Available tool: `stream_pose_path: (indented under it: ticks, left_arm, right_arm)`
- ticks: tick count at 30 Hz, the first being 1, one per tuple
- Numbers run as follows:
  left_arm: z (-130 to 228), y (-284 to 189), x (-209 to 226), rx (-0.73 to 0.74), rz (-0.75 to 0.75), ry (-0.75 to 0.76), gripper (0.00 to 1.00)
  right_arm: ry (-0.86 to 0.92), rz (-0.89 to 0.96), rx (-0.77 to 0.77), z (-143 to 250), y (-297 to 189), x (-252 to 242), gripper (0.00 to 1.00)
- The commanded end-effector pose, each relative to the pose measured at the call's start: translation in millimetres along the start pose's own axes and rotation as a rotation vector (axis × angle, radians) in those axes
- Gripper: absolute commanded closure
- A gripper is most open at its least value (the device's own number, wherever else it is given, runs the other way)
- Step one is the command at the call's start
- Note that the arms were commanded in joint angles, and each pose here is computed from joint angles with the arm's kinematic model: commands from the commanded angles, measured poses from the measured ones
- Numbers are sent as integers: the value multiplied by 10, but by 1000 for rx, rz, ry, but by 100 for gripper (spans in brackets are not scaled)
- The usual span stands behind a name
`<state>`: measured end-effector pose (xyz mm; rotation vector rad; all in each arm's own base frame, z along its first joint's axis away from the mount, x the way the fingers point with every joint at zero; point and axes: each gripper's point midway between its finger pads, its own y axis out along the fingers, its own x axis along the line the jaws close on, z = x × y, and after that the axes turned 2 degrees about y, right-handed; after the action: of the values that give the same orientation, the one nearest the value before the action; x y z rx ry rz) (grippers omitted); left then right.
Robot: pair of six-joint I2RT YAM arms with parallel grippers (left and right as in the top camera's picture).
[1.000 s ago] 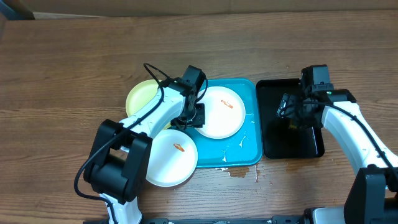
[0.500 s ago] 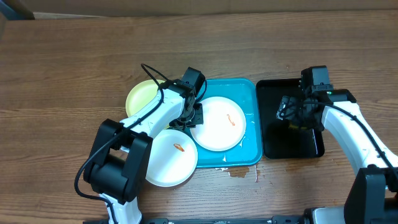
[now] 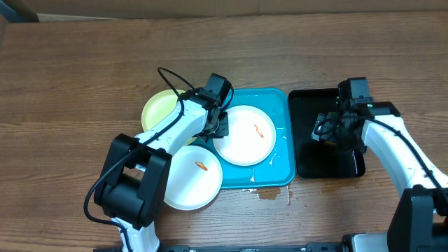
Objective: Clean dirty plates on tray and stack at the side
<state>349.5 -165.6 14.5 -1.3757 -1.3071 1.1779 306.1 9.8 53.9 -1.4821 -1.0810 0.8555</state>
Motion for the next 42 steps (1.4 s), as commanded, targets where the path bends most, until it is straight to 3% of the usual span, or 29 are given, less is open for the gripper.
stream_pose_path:
  ticks: [1,10,17,19,22,24,36,39,42]
  left_arm:
    - [-23,42,45,-7,-15,2,70]
    - [-65,41,12,-23,0,-11,96]
    - [-99,40,-3,-37,7,-54,96]
    - [-108,40,-8,-41,9,-63,96]
    - [-114,39,-11,-43,10,-62,74]
    - [-113,39,-10,-43,10,-62,69]
    - [-103,40,-7,-38,9,-62,64]
    - [-103,40,-7,-38,9,-62,64]
    - [-103,40,-7,-38,9,-62,63]
  right_arm:
    - [6,67,-54,-31,92,-145,7]
    - [11,38,-117,-135,165,-95,8]
    - [9,43,-90,-67,175,-110,8]
    - [9,40,-95,-73,185,-107,8]
    - [10,37,-101,-68,216,-107,8]
    - [10,36,-104,-65,230,-108,8]
    - [12,30,-137,-29,375,-131,12]
    - [15,25,-161,-29,435,-135,27]
    - [14,24,-158,-20,436,-136,72]
